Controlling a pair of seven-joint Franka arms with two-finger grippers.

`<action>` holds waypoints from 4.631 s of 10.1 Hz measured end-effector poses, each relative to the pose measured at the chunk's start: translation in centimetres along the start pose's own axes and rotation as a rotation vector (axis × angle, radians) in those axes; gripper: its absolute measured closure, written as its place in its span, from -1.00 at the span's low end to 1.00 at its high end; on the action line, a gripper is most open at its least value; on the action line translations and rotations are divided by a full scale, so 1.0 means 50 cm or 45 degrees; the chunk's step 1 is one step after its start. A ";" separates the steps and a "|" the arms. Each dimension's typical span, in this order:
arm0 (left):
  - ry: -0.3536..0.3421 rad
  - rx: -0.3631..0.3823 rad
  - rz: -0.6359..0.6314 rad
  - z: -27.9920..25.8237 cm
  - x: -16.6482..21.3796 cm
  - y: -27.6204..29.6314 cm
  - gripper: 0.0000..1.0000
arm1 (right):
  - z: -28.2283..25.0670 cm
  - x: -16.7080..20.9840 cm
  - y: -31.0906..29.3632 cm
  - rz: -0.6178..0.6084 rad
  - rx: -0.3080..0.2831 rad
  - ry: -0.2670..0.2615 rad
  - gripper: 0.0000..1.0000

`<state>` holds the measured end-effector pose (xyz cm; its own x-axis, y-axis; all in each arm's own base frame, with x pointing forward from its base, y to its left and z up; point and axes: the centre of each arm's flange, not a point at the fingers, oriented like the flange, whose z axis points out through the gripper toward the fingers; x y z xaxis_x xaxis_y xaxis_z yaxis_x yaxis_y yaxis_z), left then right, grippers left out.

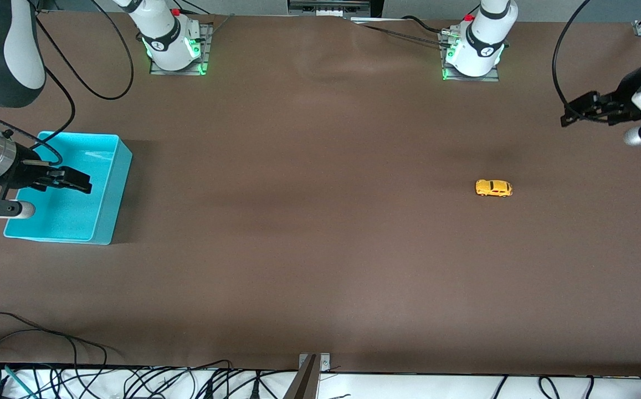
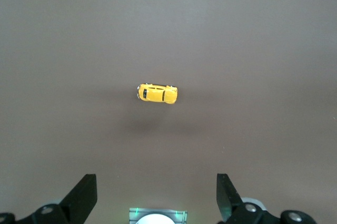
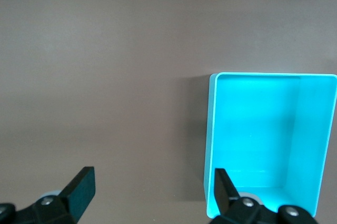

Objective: Wind up and store yellow beetle car
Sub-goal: 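Move the left gripper over the yellow beetle car, then lower the left gripper and close it on the yellow car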

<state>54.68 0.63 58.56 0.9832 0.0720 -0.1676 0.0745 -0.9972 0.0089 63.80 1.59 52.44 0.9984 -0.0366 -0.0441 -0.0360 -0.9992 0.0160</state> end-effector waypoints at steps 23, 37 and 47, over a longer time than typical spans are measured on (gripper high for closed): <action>0.111 0.068 0.428 0.611 -0.011 -0.015 -1.00 | 0.000 0.000 0.001 -0.002 -0.004 0.000 -1.00; 0.022 0.304 2.063 0.759 0.035 -0.014 -1.00 | 0.000 0.000 0.003 -0.001 -0.007 0.000 -1.00; 0.025 0.290 2.104 0.798 0.044 -0.013 0.11 | -0.001 0.000 0.006 0.002 -0.008 0.001 -1.00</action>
<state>50.15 0.57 18.86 -0.0250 -0.9933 -0.1132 -0.9996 0.0231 0.0177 63.80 1.27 52.48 0.9983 -0.0383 -0.0436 -0.0373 -0.9991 0.0224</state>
